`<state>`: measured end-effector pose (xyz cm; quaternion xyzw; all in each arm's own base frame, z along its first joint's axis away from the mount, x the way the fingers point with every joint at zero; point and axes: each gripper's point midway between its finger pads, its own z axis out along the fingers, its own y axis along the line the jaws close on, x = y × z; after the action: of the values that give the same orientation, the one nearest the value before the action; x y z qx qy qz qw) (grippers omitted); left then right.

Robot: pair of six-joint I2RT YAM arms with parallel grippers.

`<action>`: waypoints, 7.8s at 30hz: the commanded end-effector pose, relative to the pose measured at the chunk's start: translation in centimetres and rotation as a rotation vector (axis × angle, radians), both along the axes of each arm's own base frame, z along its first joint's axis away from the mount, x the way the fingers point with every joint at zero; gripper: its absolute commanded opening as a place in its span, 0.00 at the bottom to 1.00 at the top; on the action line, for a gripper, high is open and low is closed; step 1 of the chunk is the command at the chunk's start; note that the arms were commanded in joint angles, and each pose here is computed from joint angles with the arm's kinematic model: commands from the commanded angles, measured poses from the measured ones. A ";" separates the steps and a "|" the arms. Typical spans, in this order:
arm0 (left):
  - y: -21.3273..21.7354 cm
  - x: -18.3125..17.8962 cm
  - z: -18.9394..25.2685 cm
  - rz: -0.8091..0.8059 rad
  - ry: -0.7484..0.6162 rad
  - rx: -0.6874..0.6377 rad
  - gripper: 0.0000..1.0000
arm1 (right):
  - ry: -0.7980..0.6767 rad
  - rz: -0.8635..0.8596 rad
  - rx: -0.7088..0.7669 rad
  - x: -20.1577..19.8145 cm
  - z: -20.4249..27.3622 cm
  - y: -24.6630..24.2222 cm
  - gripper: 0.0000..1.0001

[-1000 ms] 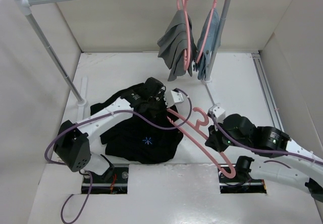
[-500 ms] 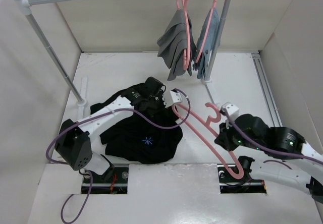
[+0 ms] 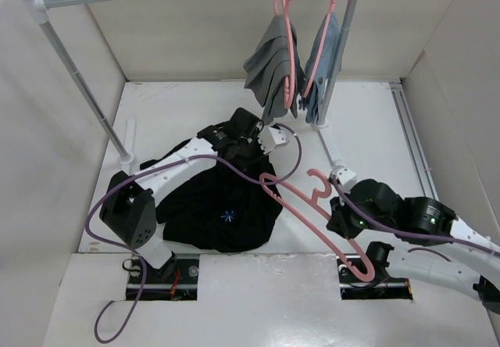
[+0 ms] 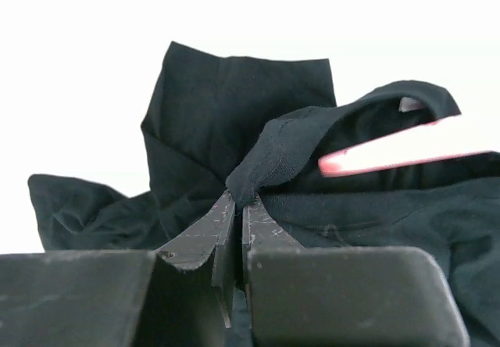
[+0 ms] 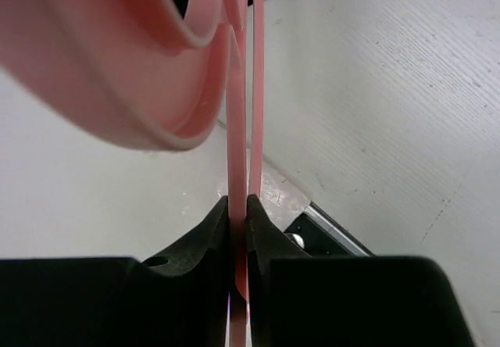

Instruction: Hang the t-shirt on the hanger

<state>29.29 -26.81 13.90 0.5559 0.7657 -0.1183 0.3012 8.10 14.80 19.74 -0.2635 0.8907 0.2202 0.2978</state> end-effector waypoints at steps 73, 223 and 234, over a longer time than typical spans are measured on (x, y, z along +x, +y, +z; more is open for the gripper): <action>-2.7 -14.5 18.0 -0.520 -0.054 -0.316 0.02 | -0.596 0.132 0.503 6.0 9.4 8.4 0.00; 14.3 -1.8 2.4 -0.321 -0.407 0.248 0.00 | -0.097 -0.550 -0.027 8.7 -2.0 -6.1 0.00; 14.2 -3.7 2.2 -0.369 -0.380 0.255 0.00 | -0.135 -0.543 -0.081 10.2 -0.5 -6.3 0.00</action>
<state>25.55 -16.20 16.70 0.7290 0.5630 -0.0293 0.3882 18.16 11.91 18.18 -0.0534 0.9134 0.1513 0.3742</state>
